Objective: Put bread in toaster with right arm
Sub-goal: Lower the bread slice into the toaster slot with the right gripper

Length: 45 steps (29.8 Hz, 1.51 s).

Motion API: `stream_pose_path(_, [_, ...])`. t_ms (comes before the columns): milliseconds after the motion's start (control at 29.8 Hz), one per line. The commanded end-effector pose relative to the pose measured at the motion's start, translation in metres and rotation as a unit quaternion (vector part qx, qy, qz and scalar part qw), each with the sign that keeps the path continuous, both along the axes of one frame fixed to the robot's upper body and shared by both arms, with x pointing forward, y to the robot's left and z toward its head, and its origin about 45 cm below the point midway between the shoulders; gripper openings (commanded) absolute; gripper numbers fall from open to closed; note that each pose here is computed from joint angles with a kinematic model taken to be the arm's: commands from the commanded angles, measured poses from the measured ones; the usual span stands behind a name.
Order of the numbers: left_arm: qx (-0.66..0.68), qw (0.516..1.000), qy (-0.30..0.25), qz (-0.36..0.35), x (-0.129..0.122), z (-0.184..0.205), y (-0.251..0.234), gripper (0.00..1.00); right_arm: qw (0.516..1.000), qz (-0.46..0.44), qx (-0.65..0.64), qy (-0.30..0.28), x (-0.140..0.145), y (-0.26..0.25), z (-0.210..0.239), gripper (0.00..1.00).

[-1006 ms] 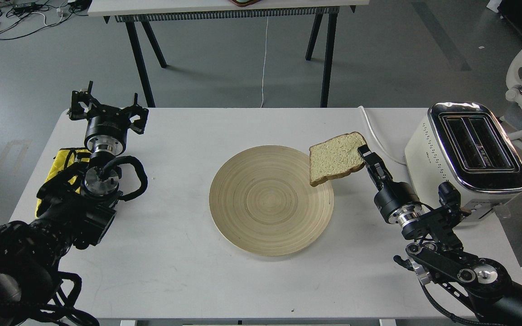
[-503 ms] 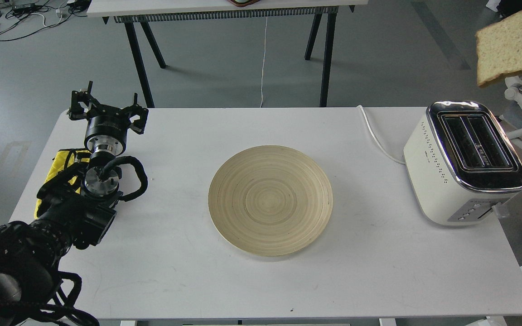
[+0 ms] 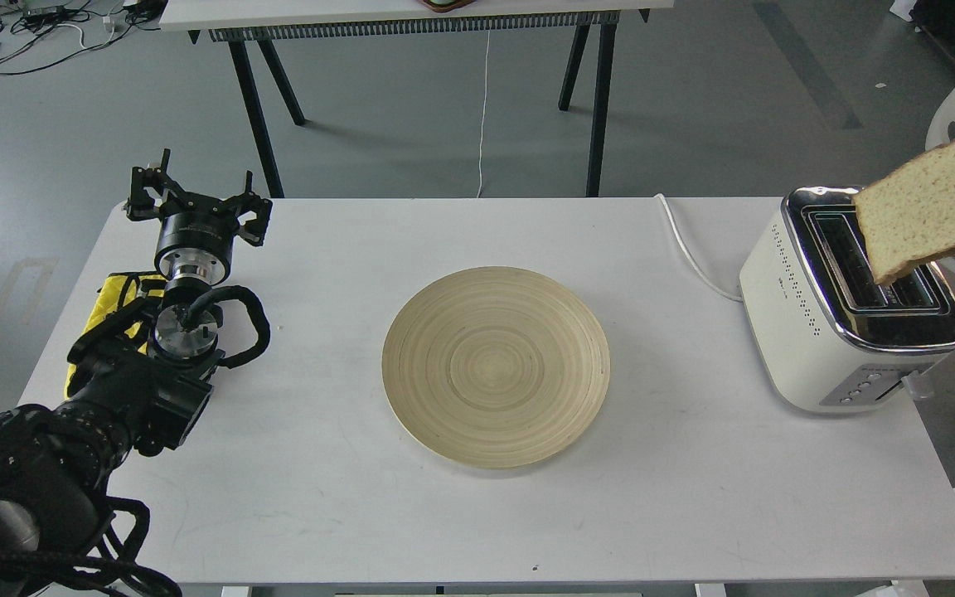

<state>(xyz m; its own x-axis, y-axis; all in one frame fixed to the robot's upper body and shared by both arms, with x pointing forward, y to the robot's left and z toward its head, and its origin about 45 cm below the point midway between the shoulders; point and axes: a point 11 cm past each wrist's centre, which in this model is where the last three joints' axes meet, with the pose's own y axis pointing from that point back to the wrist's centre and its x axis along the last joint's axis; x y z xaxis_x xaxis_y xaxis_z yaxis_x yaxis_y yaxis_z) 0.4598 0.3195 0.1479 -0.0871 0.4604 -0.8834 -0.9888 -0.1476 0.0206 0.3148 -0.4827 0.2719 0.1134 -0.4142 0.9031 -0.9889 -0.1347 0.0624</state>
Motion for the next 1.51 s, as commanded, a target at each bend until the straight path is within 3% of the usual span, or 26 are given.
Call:
stream_pose_path(0, [0.0,1.0,0.0,0.0,0.0,0.0,0.0,1.0,1.0,0.005,0.009,0.006,0.0,0.007,-0.01,0.0])
stream_pose_path(570, [0.0,1.0,0.0,0.0,0.0,0.0,0.0,1.0,1.0,-0.015,0.001,0.0,0.002,-0.007,-0.004,0.0])
stream_pose_path(905, [0.0,1.0,0.0,0.0,0.0,0.0,0.0,1.0,0.999,-0.042,-0.017,0.018,-0.006,-0.028,-0.021,0.0])
stream_pose_path(1240, [0.0,1.0,0.0,0.0,0.0,0.0,0.0,1.0,0.999,-0.03,0.007,0.032,-0.002,-0.008,-0.049,0.0])
stream_pose_path(1274, [0.0,1.0,0.0,0.0,0.0,0.0,0.0,1.0,0.999,-0.029,0.011,0.033,-0.002,-0.006,-0.051,0.04])
stream_pose_path(1307, [0.0,1.0,0.0,0.0,0.0,0.0,0.0,1.0,0.999,-0.027,0.013,0.033,-0.001,-0.003,-0.052,0.14])
stream_pose_path(1341, [0.0,1.0,0.0,0.0,0.0,0.0,0.0,1.0,0.999,-0.026,0.017,0.034,-0.001,-0.001,-0.054,0.33])
stream_pose_path(1374, [0.0,1.0,0.0,0.0,0.0,0.0,0.0,1.0,0.999,-0.024,0.021,0.033,0.0,0.002,-0.055,0.59])
stream_pose_path(1408, [0.0,1.0,0.0,0.0,0.0,0.0,0.0,1.0,0.999,-0.024,0.027,0.034,0.001,0.005,-0.058,0.67])
stream_pose_path(1475, [0.0,1.0,0.0,0.0,0.0,0.0,0.0,1.0,0.999,-0.02,0.034,0.034,0.003,0.011,-0.061,0.74])
